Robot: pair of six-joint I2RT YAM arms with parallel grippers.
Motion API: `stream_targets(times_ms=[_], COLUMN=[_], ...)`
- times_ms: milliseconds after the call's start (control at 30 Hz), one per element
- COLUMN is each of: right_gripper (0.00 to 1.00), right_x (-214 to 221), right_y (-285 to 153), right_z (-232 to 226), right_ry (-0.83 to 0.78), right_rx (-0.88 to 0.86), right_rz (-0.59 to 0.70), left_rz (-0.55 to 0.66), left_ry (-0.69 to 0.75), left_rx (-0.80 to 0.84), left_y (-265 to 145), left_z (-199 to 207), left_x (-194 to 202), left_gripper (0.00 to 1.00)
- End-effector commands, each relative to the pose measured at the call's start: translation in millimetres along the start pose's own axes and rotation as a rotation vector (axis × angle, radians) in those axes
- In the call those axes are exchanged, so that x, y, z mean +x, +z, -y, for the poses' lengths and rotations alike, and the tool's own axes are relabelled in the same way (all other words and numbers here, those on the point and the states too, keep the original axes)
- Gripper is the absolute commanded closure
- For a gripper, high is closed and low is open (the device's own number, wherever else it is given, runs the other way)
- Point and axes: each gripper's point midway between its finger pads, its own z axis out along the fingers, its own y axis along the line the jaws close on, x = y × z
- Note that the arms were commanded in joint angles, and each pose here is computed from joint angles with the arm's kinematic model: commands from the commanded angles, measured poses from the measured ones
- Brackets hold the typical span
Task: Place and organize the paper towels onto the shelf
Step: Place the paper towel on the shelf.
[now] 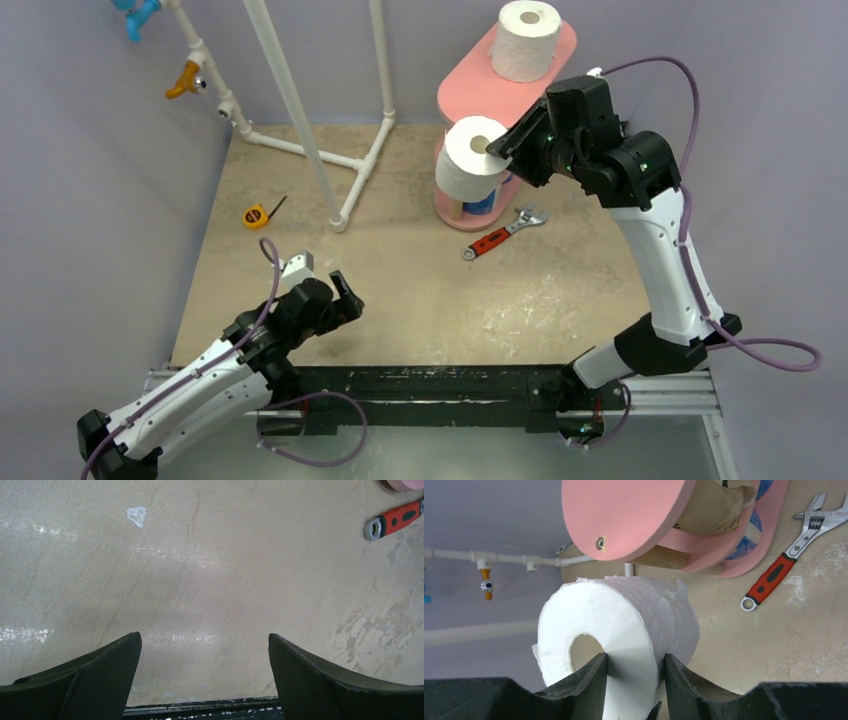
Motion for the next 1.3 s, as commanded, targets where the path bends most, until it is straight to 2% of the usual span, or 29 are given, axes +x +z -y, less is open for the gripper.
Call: stream_targets(times_ms=[0,433,867,1267], right_gripper=[1.0,1.0,1.0,1.0], right_x=[-10.6,-46.4,-80.4,-96.7], right_y=[-22.6,-57.3,-48.7,-25.2], right_z=[-27.1,-27.9,-39.9,-42.0], right_ry=[0.075,0.149,0.183,0.208], right_rx=[-0.135,-0.187,-0.19,-0.155], right_rz=[0.03,0.198,0.353,0.408], left_rz=[-0.009,-0.016,-0.016,-0.01], left_ry=[-0.024,-0.023,-0.017,-0.007], left_rx=[0.03,0.038,0.027,0.015], left_y=[0.8,0.0,-0.9,1.3], left_z=[6.3,5.6,3.3,-0.2], left_x=[1.7,3.7,3.5,3.8], left_gripper=[0.03,0.03,0.04,0.04])
